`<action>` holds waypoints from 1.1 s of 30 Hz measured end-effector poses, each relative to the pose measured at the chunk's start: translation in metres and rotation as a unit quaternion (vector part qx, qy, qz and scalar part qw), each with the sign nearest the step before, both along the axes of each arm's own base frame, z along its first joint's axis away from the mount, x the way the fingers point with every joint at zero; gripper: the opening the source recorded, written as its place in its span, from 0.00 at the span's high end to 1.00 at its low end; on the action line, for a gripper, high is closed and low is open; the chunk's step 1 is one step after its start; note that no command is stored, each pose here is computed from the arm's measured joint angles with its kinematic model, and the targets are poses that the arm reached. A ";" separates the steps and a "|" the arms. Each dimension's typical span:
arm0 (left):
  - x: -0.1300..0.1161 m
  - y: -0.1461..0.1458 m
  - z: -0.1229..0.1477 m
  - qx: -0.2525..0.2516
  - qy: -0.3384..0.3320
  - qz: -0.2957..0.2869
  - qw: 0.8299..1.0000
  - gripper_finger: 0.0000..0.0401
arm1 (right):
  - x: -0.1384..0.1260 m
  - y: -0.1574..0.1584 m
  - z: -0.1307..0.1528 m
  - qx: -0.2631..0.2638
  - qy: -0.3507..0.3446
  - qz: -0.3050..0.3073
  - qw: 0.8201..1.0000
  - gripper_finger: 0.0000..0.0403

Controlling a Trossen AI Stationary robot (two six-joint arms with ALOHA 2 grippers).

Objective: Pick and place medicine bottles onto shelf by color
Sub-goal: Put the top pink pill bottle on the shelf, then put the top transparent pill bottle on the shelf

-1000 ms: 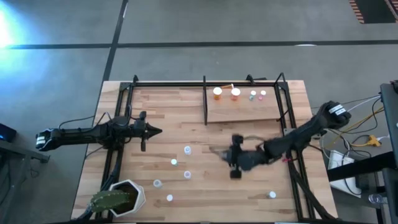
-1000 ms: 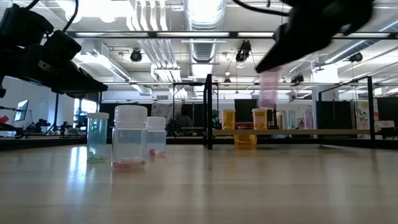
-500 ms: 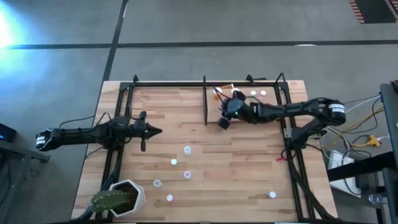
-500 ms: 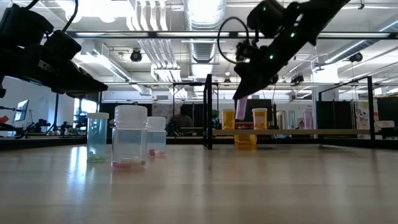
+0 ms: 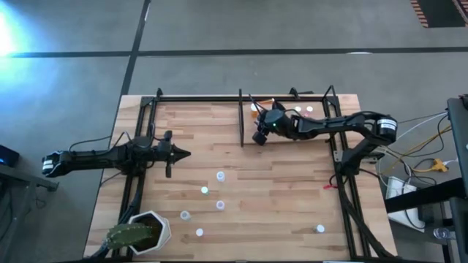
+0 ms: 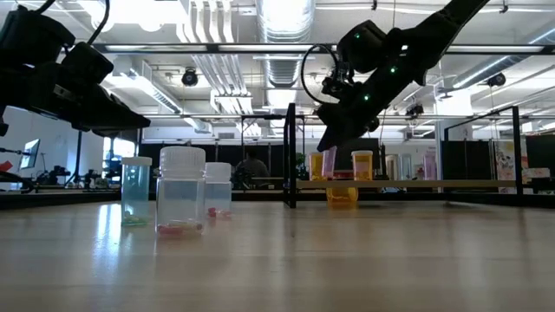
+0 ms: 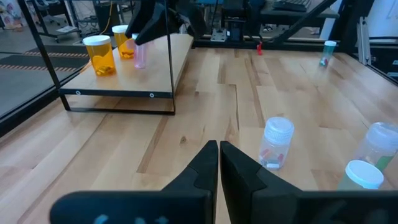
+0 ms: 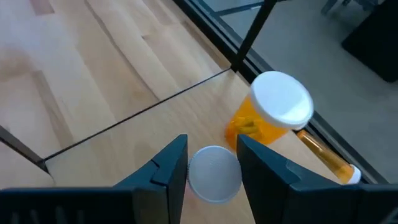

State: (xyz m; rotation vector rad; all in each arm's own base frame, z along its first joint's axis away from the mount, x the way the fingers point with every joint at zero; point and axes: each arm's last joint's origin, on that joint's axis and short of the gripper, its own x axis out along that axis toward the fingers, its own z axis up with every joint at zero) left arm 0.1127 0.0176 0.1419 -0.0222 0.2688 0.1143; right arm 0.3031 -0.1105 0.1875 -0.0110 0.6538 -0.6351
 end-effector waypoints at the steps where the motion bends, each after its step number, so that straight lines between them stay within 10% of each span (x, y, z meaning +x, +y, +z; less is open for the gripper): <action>1: 0.000 0.000 0.000 0.000 0.000 0.000 1.000 1.00 | 0.001 0.000 -0.001 0.000 -0.002 0.000 1.000 0.67; 22: 0.000 0.000 0.000 0.000 0.001 0.000 1.000 1.00 | -0.011 0.012 0.049 -0.064 -0.068 0.037 0.995 0.46; 33: 0.000 0.000 0.000 0.000 0.001 0.000 1.000 1.00 | -0.041 0.112 0.034 0.068 -0.103 0.172 0.977 0.52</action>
